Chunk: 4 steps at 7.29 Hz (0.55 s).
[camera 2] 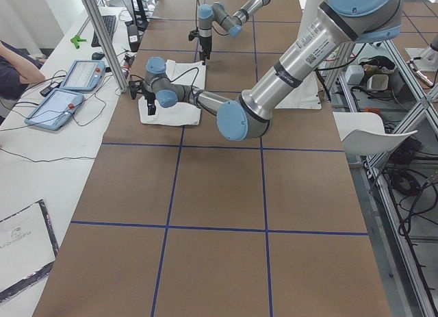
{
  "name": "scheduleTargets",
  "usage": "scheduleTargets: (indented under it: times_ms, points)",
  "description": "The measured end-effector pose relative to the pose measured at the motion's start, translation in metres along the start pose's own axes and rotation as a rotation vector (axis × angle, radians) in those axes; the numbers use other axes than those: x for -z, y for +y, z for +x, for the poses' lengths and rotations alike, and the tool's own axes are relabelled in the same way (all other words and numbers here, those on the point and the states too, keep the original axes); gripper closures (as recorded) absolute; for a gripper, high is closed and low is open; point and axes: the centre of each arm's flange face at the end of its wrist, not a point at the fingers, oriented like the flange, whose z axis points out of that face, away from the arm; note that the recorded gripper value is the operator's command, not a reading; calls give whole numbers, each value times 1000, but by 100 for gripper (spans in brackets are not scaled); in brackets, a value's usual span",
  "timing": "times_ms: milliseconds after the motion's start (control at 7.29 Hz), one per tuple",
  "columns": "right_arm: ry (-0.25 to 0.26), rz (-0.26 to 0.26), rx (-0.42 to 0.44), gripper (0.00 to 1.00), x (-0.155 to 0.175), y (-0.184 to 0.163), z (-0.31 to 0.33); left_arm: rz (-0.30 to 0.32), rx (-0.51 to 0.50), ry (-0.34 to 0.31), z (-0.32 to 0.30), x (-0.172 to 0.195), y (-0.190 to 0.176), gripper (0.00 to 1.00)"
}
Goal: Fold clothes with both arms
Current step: 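Move the right gripper down to the folded shirt's side edge nearest it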
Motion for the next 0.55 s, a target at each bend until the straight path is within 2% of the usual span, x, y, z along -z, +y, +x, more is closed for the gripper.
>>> scheduleTargets:
  times_ms: [274, 549]
  points:
    - [8, 0, -5, 30, -4, -4, -6, 0, 0, 1, -3, 0, 1, 2]
    - [11, -1, -6, 51, -6, -6, -9, 0, 0, 0, -6, -1, 1, 2]
